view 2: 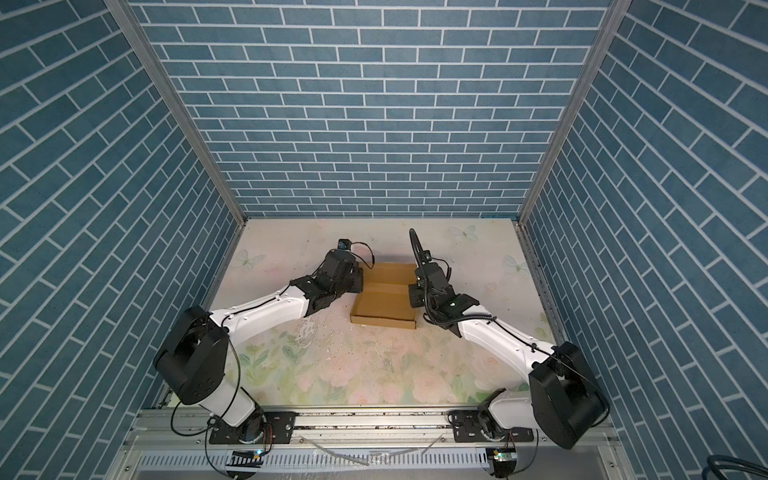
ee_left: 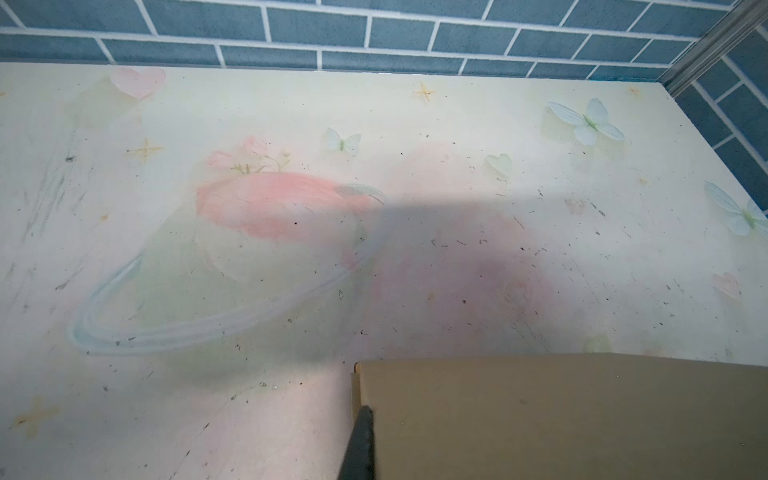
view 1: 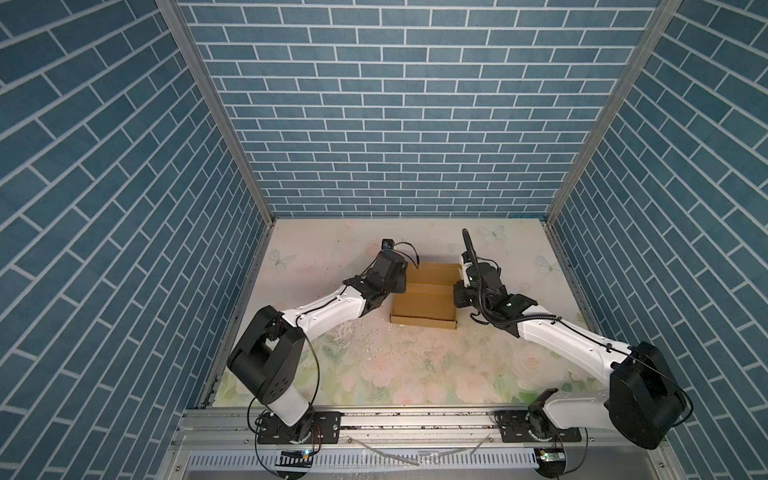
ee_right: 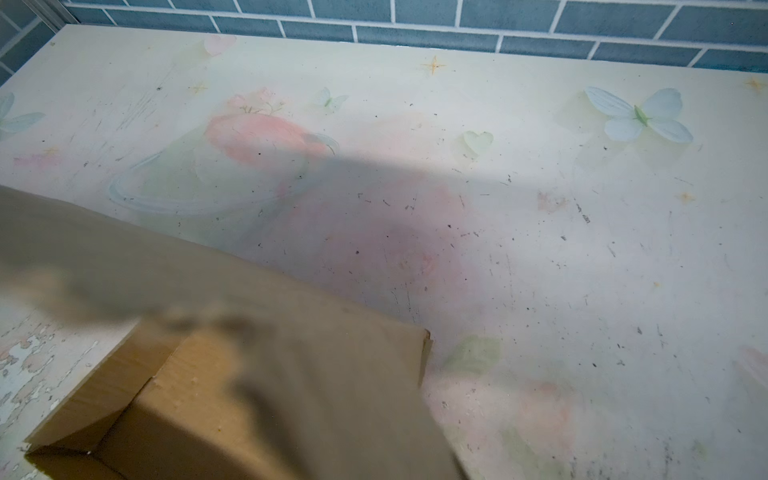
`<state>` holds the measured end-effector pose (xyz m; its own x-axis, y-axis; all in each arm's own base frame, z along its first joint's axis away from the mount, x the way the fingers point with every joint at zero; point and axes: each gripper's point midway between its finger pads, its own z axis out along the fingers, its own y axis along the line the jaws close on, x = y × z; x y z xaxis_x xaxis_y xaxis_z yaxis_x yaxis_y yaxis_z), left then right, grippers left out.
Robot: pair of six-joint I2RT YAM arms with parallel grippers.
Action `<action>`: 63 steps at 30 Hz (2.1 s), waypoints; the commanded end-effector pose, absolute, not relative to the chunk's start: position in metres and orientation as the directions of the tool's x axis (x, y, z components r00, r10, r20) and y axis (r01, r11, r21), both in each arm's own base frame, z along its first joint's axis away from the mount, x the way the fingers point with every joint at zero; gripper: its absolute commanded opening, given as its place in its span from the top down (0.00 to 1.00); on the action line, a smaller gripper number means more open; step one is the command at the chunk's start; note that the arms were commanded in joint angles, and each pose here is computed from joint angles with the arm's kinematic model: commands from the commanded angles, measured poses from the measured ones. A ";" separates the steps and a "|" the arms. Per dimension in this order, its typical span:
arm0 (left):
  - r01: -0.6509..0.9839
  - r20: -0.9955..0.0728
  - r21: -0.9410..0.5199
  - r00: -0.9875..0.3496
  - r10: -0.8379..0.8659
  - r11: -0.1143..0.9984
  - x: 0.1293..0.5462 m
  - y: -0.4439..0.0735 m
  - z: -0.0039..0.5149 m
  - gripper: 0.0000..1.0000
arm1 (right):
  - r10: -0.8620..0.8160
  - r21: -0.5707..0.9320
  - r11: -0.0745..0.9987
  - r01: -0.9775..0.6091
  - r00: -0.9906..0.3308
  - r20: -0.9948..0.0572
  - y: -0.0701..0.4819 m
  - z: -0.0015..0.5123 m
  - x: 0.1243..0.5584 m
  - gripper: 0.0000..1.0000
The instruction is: Fold the paper box
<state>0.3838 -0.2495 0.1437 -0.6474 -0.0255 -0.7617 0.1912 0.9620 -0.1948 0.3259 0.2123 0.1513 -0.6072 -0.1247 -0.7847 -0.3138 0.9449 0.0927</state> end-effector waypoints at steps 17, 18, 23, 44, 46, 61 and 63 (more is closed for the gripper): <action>0.152 -0.785 -0.231 -0.613 -0.092 0.961 0.367 -0.250 0.144 0.94 | -0.052 0.155 0.948 -0.280 -0.614 -0.788 0.221 0.142 0.309 0.95; 0.152 -0.787 -0.230 -0.610 -0.093 0.961 0.367 -0.250 0.145 0.94 | -0.050 0.154 0.949 -0.275 -0.615 -0.787 0.221 0.140 0.309 0.95; 0.149 -0.797 -0.225 -0.597 -0.094 0.963 0.364 -0.250 0.145 0.94 | -0.035 0.162 0.952 -0.259 -0.618 -0.785 0.218 0.134 0.304 0.94; 0.176 -0.804 -0.216 -0.590 -0.074 0.960 0.347 -0.248 0.128 0.94 | -0.012 0.177 0.953 -0.244 -0.619 -0.785 0.218 0.121 0.288 0.85; 0.177 -0.803 -0.216 -0.591 -0.071 0.960 0.345 -0.248 0.126 0.94 | -0.012 0.178 0.953 -0.243 -0.621 -0.784 0.218 0.118 0.287 0.85; 0.196 -0.807 -0.183 -0.589 -0.034 0.963 0.330 -0.247 0.113 0.94 | 0.000 0.187 0.954 -0.235 -0.623 -0.782 0.215 0.104 0.281 0.87; 0.192 -0.807 -0.176 -0.590 -0.030 0.965 0.329 -0.245 0.110 0.94 | 0.001 0.191 0.952 -0.238 -0.623 -0.782 0.216 0.103 0.280 0.87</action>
